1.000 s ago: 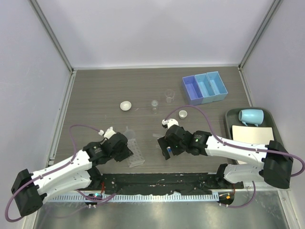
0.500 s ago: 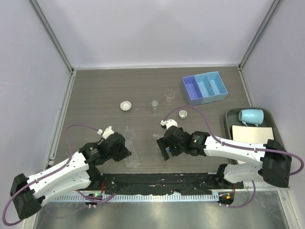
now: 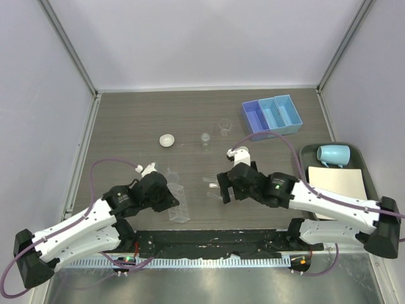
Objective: Organize the chemistry lab equipment
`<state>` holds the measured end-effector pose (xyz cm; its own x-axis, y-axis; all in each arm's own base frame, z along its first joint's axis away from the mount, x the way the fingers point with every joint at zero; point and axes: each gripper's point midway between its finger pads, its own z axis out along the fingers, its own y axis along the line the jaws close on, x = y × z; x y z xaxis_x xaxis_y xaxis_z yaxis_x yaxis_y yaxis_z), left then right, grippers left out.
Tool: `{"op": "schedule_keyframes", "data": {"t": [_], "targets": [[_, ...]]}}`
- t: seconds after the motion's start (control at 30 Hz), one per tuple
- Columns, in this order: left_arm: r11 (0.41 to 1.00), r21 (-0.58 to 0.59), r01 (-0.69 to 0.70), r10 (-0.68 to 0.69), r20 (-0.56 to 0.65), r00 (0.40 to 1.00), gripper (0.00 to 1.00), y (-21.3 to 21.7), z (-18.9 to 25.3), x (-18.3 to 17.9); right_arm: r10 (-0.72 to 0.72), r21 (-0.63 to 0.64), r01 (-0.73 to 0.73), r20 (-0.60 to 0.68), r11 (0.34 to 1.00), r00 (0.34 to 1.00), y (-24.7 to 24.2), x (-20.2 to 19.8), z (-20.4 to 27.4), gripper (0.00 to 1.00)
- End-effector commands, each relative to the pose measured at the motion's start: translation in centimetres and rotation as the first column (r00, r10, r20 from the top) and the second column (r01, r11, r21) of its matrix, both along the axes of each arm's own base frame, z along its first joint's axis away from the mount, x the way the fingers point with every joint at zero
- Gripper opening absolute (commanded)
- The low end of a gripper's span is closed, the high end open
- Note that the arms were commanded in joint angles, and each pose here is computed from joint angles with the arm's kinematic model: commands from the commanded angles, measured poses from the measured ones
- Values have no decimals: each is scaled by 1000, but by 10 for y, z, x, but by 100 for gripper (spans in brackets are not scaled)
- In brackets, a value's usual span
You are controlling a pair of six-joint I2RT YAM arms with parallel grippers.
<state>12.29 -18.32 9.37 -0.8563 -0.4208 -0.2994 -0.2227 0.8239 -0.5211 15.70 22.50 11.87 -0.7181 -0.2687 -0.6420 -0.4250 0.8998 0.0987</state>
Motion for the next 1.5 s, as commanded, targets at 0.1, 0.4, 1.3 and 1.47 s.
{"op": "schedule_keyframes", "data": {"t": [0.1,0.4,1.3,1.47], "targets": [[947,-196,254,-216,198,956,0,-71,79,13,-257,109,239,202,965,945,-44,26,92,100],[730,-358,581,-463,367,807,0,-197,120,34,-444,241,388,251,889,860,-85,28,140,100],[366,-520,772,-587,515,625,0,-361,55,85,-412,325,334,210,885,887,-90,13,144,100],[367,-548,752,-573,503,647,0,-361,45,107,-390,322,316,198,892,899,-83,12,136,100]]}}
